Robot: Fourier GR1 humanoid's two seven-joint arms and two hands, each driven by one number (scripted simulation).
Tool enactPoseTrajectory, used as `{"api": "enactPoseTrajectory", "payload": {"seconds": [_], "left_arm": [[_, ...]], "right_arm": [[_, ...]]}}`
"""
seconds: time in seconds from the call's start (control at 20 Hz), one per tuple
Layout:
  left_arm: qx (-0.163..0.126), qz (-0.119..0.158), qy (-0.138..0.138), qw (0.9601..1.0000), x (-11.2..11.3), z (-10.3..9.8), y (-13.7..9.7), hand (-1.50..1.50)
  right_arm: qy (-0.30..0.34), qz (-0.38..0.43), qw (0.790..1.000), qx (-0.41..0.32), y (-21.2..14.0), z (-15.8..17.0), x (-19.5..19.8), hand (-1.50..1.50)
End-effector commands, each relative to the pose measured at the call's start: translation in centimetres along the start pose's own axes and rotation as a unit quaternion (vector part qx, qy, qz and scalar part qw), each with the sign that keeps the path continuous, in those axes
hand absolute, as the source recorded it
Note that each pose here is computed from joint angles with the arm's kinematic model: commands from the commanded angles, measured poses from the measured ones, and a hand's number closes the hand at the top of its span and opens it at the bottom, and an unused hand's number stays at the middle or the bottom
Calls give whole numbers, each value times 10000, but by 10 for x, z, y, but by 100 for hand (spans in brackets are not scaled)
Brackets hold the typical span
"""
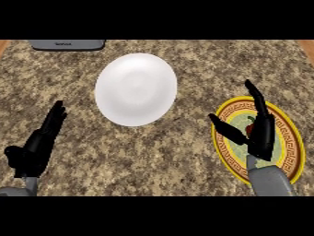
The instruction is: Pick the bell pepper from the plate and place it in the plate
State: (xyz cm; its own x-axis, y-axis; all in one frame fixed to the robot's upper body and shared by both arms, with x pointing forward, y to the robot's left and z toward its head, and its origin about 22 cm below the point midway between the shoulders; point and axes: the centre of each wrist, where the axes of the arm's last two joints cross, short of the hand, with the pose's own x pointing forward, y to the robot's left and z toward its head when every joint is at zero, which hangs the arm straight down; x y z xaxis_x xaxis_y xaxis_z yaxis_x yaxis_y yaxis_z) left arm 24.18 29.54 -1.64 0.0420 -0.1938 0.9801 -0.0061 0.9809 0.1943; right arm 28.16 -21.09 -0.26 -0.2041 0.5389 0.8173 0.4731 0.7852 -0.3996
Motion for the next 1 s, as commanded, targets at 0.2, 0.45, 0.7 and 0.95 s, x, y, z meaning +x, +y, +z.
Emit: {"api": "enactPoseTrajectory", "payload": {"seconds": [0.2,0.45,0.7,0.95], "left_arm": [[52,-31,-30,10000,-13,3,14,0],[183,65,24,9998,-6,-7,27,0],[27,22,24,10000,0,-5,2,0],[-69,77,47,9999,-15,-11,12,0]], "right_arm": [[41,785,9940,-761,-28,41,21,-150],[829,2027,9757,-49,-53,43,11,-150],[1643,2939,9382,801,-54,45,23,-150],[2193,3010,9210,1142,-56,21,51,-150]]}}
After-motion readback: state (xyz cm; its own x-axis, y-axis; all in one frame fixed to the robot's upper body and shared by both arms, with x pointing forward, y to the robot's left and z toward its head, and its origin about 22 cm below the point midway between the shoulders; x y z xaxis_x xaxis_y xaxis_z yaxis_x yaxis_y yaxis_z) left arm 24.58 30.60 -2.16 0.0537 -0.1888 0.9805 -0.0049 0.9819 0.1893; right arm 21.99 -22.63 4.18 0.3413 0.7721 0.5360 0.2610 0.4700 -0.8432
